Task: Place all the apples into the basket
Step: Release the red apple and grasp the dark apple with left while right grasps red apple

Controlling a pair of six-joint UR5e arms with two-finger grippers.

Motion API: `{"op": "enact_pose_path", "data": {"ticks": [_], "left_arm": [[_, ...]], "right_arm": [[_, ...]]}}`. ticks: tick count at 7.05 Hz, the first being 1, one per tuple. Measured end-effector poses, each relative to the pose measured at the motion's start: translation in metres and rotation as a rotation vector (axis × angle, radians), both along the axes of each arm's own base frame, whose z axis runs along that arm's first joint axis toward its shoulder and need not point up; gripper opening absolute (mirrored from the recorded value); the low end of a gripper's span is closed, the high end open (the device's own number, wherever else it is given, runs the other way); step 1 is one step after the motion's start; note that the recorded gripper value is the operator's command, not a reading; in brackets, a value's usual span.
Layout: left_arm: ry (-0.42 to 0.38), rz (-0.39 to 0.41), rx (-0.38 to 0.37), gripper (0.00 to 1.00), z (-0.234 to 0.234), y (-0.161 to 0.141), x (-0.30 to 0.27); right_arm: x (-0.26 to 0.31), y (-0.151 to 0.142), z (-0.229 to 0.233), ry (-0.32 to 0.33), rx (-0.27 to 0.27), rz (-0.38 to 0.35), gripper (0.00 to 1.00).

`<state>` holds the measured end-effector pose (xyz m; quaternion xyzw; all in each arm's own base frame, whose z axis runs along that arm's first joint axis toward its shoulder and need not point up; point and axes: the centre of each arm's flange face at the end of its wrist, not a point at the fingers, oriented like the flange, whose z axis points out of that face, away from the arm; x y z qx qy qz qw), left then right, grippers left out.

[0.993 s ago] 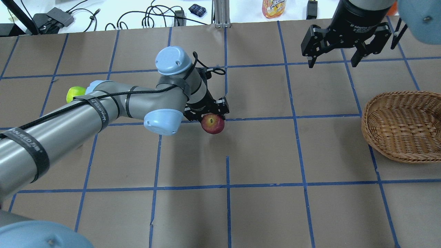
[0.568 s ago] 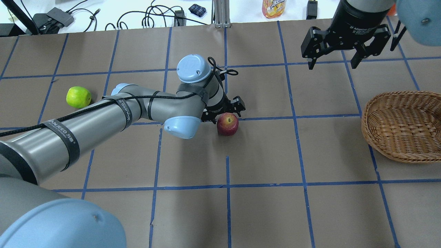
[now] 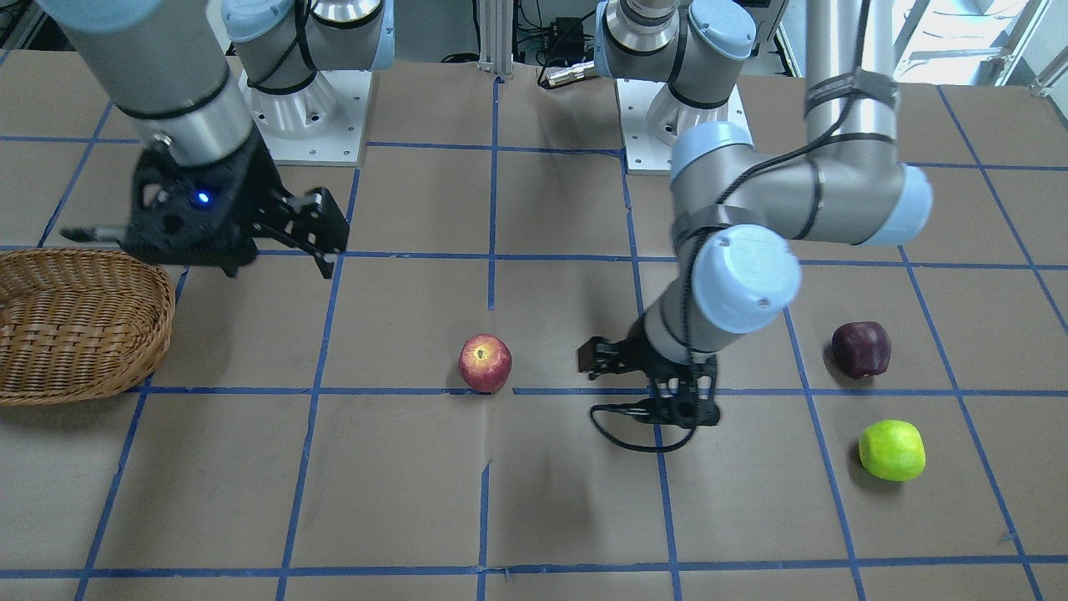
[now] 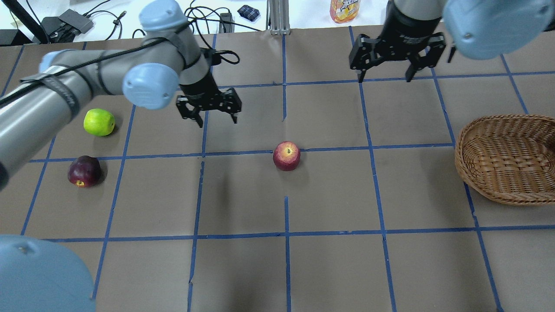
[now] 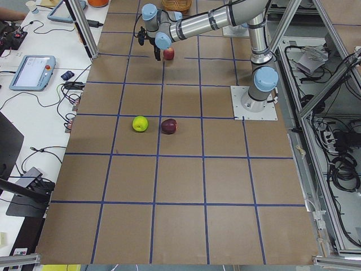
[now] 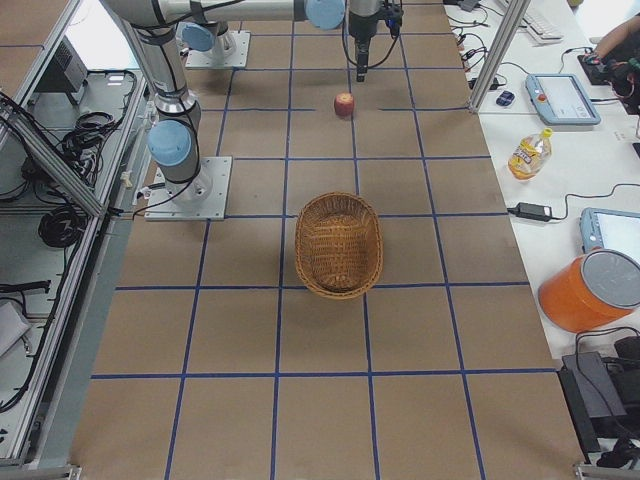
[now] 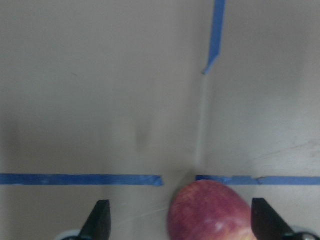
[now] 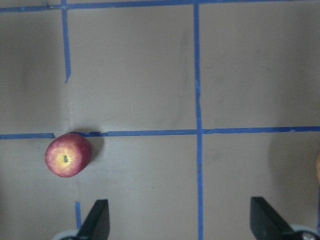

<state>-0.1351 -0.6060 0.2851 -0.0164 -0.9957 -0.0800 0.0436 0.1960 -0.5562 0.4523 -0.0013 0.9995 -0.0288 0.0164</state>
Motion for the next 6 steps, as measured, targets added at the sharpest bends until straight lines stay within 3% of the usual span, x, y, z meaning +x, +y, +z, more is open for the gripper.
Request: {"op": "enact_pose_path", "data": {"ticks": [1, 3, 6], "left_arm": [[-0.036, -0.067, 0.039, 1.0, -0.002, 0.0, 0.084], [-0.012, -0.13, 0.084, 1.0, -0.016, 0.015, 0.223], [-0.039, -0.182, 0.143, 1.0, -0.044, 0.043, 0.311]], "right_arm": [[0.042, -0.017, -0.042, -0.008, -0.002, 0.003, 1.0], [0.116, -0.022, -0.116, -0.013, 0.021, -0.041, 1.0], [0.149, 0.003, -0.195, -0.013, 0.044, -0.081, 1.0]]}}
